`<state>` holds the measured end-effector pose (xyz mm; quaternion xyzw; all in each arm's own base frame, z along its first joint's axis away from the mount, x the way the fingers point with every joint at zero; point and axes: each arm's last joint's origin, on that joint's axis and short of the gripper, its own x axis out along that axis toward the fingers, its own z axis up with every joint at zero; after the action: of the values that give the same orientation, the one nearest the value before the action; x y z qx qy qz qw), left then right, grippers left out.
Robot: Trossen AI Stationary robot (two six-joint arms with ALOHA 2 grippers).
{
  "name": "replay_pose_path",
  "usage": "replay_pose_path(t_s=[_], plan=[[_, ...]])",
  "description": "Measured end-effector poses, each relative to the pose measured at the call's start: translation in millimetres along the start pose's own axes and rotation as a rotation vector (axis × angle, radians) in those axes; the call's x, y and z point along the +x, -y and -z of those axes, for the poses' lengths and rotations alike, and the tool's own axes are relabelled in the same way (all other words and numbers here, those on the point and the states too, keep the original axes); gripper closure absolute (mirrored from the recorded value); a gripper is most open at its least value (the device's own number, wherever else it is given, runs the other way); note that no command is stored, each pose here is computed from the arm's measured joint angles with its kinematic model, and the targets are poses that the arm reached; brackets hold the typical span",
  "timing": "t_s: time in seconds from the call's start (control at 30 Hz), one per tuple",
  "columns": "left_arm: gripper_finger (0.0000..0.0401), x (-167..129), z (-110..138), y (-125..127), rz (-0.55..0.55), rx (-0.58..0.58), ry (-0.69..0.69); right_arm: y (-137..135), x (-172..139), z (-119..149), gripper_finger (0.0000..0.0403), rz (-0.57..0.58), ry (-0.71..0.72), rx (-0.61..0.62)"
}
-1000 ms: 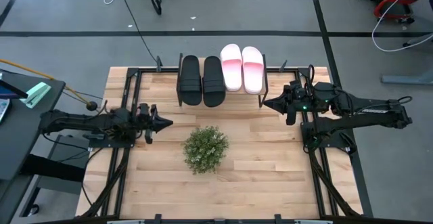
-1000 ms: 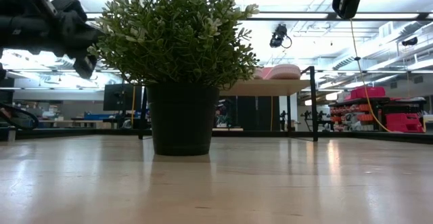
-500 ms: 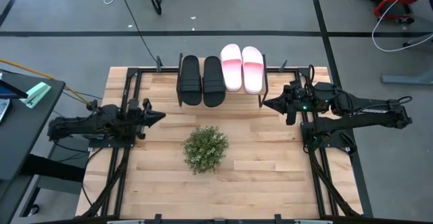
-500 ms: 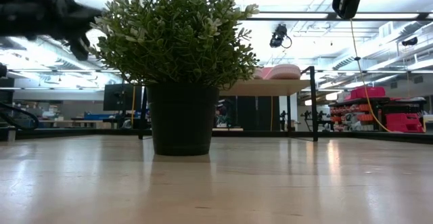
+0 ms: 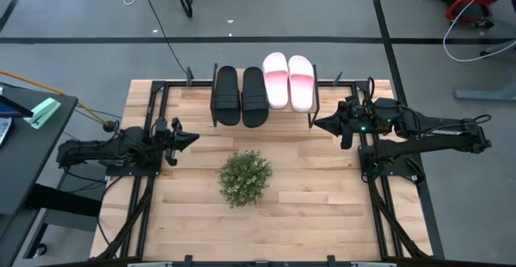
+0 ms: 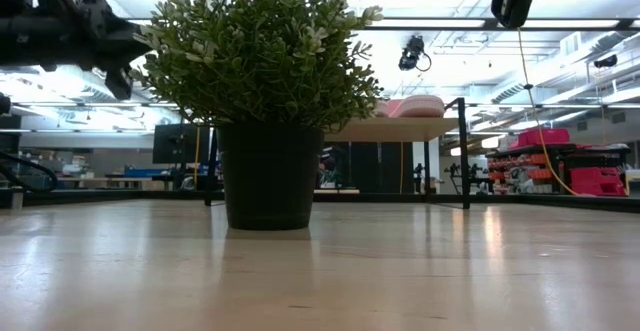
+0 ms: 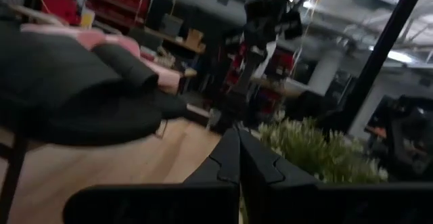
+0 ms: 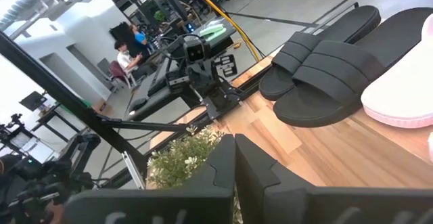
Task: Pick and place slides into the shelf
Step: Return to Home Position
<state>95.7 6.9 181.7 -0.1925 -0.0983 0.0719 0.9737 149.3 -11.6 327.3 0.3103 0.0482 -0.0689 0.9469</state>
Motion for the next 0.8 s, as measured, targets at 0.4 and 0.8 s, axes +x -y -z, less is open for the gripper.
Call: replay_pose_path(t_s=[0.4, 0.8], plan=[[0.0377, -0.3, 7.7, -2.7, -0.024, -0.12, -0.081, 1.5, -24.6, 2.1, 0.0401, -0.005, -0.023, -0.106], [0.0389, -0.3, 8.1, -2.8, -0.025, -0.12, -0.084, 11.1, -71.5, 10.6, 0.0402, 0.045, -0.033, -0.301]])
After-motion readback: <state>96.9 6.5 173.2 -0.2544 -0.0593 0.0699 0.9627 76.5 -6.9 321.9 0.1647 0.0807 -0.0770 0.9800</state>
